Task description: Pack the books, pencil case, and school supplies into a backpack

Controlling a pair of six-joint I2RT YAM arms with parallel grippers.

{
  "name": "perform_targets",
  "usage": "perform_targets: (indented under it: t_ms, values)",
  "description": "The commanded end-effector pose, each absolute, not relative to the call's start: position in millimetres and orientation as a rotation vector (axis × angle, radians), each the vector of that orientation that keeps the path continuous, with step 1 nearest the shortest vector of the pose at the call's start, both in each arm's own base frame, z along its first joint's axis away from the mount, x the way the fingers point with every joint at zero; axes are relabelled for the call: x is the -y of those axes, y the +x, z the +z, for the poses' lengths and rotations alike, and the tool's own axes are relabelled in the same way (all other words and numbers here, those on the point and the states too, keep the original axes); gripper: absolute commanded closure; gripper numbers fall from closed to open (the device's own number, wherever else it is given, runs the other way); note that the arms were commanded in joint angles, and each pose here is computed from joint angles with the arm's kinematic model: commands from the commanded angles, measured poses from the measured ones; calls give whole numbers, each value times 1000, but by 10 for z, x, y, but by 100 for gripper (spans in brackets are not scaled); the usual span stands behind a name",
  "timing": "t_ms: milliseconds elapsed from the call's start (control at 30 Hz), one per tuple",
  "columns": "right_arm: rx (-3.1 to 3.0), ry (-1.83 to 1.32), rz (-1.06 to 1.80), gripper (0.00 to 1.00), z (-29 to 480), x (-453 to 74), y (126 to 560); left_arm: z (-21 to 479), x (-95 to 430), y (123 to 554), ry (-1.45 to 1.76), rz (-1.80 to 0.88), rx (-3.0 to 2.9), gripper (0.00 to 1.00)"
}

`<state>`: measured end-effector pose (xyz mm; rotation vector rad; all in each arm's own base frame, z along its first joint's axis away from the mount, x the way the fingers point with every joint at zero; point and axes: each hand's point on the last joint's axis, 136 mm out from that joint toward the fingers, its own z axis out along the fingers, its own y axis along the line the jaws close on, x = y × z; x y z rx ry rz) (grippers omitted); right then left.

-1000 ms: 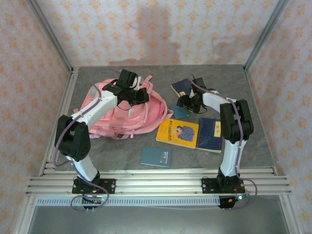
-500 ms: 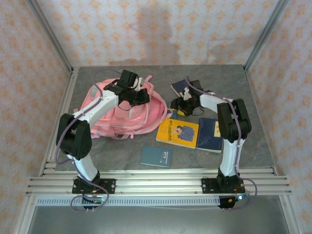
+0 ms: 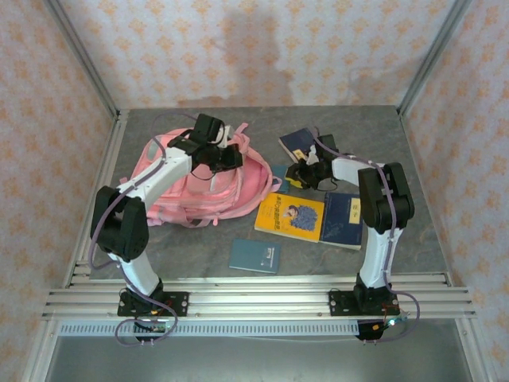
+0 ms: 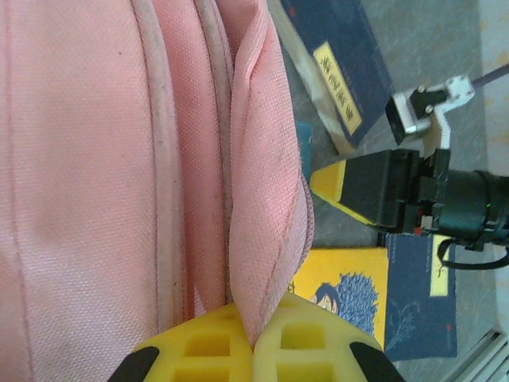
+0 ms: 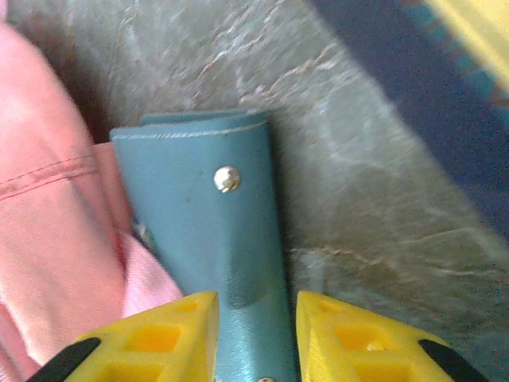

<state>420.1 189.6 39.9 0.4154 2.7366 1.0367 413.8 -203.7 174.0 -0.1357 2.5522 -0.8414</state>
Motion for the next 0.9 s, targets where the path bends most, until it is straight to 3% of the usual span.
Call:
perform_targets:
  t_ms: [0, 267, 533, 867]
  values:
    - [-2705, 422, 885, 67, 556, -1754, 4376, 2065, 1676, 4327, -245, -796, -2396, 100]
    - [-2811, 331, 867, 53, 352, -1942, 4358, 2022, 1578, 4396, -320, -819, -2398, 100]
    - [-2873, 257, 921, 52, 235, -2235, 4269, 1760, 1590, 4438, -347, -818, -2469, 100]
    - [-2613, 390, 1360, 45, 708, -2527, 4371, 1556, 1665, 4390, -322, -781, -2550, 100]
